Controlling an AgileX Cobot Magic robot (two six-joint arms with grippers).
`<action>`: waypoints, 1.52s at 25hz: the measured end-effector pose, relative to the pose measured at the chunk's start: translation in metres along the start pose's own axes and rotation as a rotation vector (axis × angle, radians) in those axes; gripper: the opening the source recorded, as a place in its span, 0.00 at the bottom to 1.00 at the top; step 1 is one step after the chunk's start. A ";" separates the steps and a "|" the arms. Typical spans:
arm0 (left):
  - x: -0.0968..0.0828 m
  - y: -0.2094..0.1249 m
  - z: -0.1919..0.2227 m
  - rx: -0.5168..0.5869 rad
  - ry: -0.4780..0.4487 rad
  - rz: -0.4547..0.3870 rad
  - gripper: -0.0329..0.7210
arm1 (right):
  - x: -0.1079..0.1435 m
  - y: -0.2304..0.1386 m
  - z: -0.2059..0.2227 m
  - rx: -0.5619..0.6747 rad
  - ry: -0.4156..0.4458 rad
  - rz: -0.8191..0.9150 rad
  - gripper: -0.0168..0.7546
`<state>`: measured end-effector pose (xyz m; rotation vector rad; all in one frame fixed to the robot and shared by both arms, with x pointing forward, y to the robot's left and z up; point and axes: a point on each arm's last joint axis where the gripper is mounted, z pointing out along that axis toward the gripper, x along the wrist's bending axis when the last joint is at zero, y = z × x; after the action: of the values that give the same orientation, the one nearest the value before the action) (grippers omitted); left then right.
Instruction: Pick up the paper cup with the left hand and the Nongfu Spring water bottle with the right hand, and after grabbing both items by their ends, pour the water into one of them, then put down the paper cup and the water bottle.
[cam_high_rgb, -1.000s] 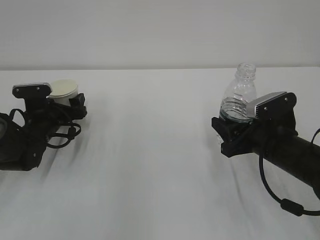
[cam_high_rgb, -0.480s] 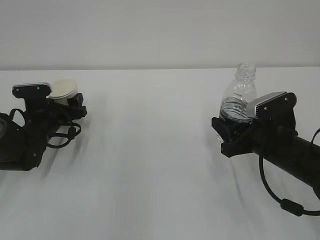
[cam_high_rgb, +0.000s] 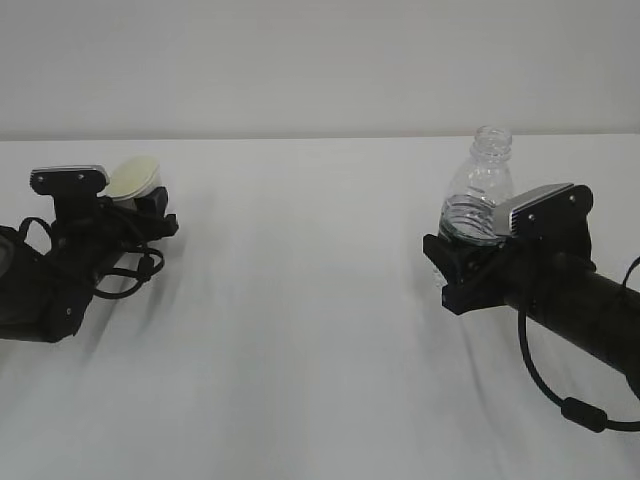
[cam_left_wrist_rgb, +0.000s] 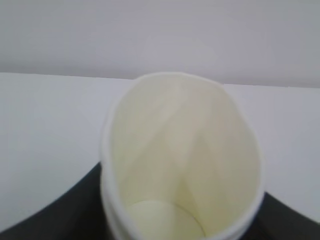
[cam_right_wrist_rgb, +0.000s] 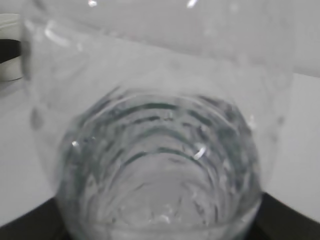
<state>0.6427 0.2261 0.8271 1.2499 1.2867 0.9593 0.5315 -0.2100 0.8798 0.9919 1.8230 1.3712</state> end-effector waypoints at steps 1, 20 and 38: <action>-0.002 0.000 0.000 0.002 -0.019 0.008 0.61 | 0.000 0.000 0.000 0.000 0.000 0.000 0.58; -0.021 0.011 -0.002 -0.005 -0.215 0.099 0.66 | 0.000 0.000 0.000 0.000 0.000 0.000 0.58; -0.066 0.026 -0.042 0.125 -0.719 0.078 0.66 | -0.001 0.004 -0.011 -0.002 -0.040 -0.002 0.58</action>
<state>0.5983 0.1696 0.8680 1.5592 0.7365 0.4071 0.5229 -0.2153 0.8866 1.0091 1.7923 1.3422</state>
